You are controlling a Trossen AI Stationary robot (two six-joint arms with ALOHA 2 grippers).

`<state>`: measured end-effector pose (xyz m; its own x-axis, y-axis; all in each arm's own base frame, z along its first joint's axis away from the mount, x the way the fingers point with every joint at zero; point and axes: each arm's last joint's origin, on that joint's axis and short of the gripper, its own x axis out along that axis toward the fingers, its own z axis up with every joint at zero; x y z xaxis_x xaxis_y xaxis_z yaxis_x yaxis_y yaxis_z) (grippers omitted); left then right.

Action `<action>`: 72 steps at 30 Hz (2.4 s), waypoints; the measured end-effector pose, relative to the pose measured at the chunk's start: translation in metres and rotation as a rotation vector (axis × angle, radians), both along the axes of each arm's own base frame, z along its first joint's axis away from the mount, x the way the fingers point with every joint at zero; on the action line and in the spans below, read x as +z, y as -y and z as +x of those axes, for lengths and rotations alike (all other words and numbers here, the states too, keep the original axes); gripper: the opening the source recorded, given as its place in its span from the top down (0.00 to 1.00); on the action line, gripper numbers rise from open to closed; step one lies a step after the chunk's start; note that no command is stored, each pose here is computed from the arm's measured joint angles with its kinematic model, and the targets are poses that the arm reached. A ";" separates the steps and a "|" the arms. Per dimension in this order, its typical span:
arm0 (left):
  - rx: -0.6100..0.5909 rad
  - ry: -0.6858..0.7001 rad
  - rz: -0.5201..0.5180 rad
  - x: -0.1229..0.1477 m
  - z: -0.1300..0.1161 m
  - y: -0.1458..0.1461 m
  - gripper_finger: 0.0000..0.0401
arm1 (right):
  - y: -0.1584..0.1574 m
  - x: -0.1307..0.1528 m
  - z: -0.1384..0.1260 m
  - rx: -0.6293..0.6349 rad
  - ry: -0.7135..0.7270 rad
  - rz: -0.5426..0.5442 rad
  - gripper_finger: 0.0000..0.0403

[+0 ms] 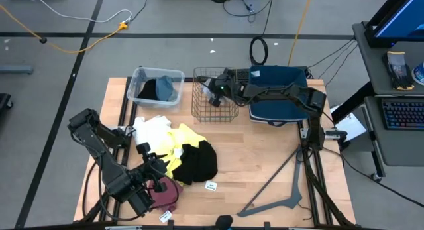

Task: Pick & Place Cloths
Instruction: Put the gray boxer into the gold wire basket, then put the pink boxer into the gold wire basket

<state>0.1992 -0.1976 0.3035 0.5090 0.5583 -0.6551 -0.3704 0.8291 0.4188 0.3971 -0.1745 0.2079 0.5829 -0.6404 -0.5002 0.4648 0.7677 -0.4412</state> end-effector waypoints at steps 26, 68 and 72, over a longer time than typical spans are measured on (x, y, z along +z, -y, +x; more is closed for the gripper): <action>0.041 0.019 -0.072 -0.001 0.001 0.002 0.70 | -0.007 -0.007 -0.005 0.129 -0.041 0.190 0.63; 0.164 -0.079 -0.595 -0.073 0.013 0.020 0.69 | -0.092 0.136 -0.073 0.300 0.113 0.119 0.50; 0.228 -0.100 -0.666 -0.074 0.011 0.023 0.63 | -0.093 0.133 -0.075 0.291 0.089 0.140 0.50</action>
